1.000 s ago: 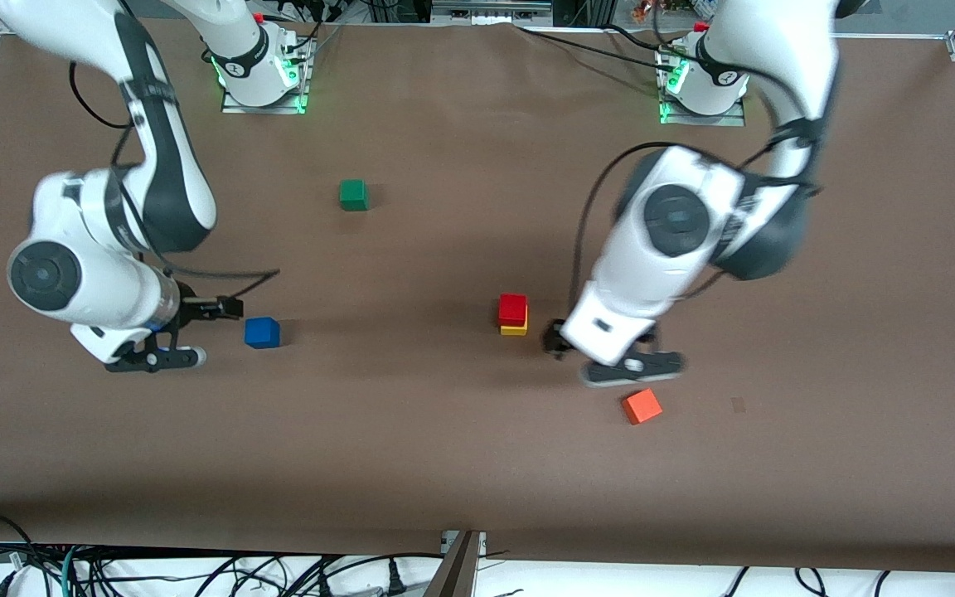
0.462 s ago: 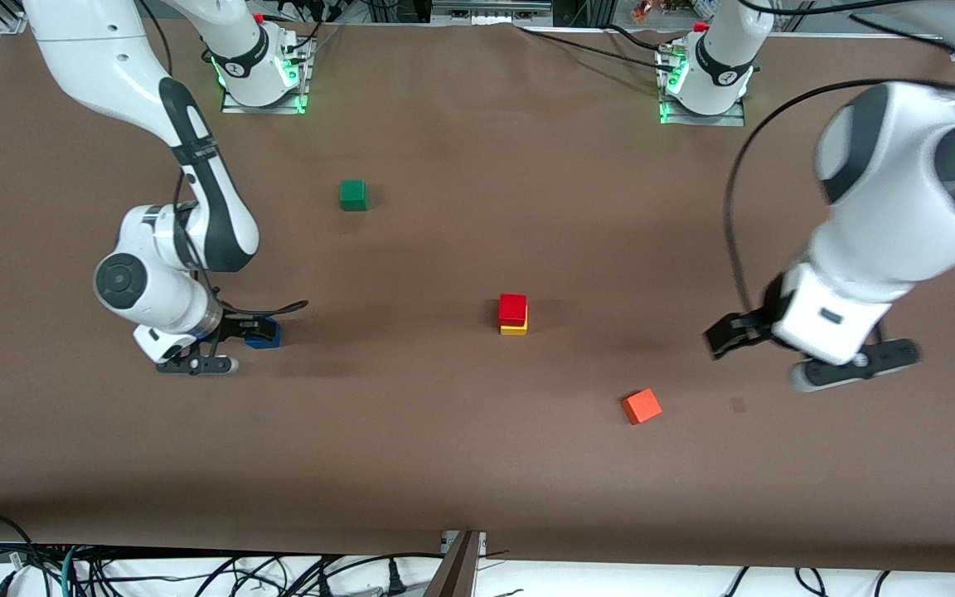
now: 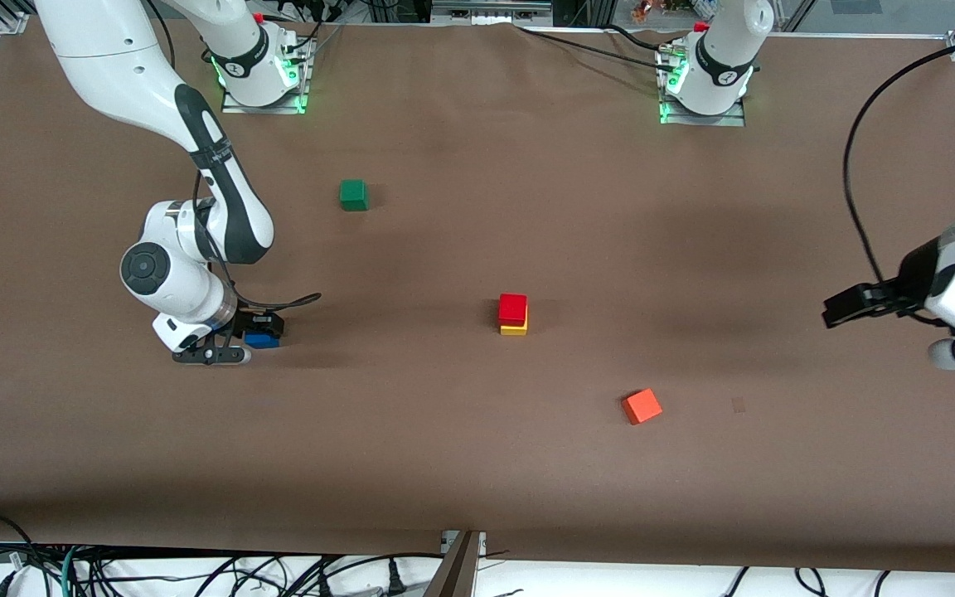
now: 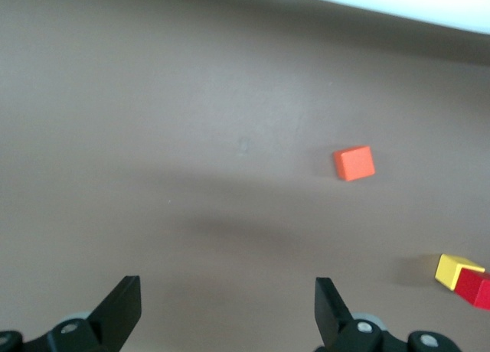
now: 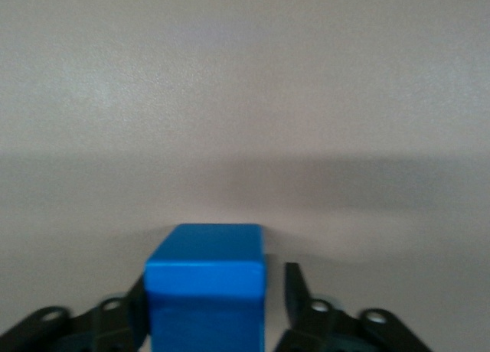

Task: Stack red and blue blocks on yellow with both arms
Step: 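Grasp the blue cube with the right gripper while the left gripper withdraws, then carry the blue cube with the right gripper over the red cube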

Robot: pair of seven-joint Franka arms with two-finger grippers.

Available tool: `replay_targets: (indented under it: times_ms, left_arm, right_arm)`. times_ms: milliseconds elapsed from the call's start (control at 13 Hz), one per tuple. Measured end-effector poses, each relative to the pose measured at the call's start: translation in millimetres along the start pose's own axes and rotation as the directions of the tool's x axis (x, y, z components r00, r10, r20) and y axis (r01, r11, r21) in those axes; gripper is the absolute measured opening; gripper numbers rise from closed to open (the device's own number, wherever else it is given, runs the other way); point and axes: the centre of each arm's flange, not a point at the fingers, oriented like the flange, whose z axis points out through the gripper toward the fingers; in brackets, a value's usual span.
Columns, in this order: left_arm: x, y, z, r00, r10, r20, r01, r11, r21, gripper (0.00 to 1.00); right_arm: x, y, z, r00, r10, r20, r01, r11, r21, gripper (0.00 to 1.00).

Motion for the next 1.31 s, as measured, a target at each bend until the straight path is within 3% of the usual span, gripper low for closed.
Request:
replay_targets:
  times_ms: [77, 231, 615, 1077, 1308]
  left_arm:
    - [-3, -1, -1, 1.000, 0.000, 0.018, 0.000, 1.000, 0.004, 1.00]
    - [-9, -2, -1, 0.999, 0.000, 0.052, -0.001, 1.000, 0.013, 1.00]
    - [-30, -20, -16, 0.997, -0.020, 0.076, 0.019, 1.000, 0.022, 1.00]
    - [-51, -42, -14, 0.994, -0.053, 0.097, 0.056, 0.998, -0.028, 1.00]
    - [-52, -41, -1, 0.992, -0.053, 0.113, 0.056, 0.998, -0.024, 1.00]
  right_arm:
    - [1, -1, -2, 1.000, -0.002, -0.005, 0.002, 1.000, 0.002, 0.54]
    - [6, -12, -14, 1.000, -0.015, -0.010, 0.016, 1.000, 0.014, 0.55]
    - [33, -90, -115, 0.996, 0.017, 0.085, -0.023, 0.996, 0.081, 0.55]
    - [-4, -278, -166, 0.980, 0.185, 0.073, -0.193, 0.974, 0.120, 0.55]
    - [-27, -375, -165, 0.979, 0.198, 0.045, -0.202, 0.968, 0.150, 0.55]
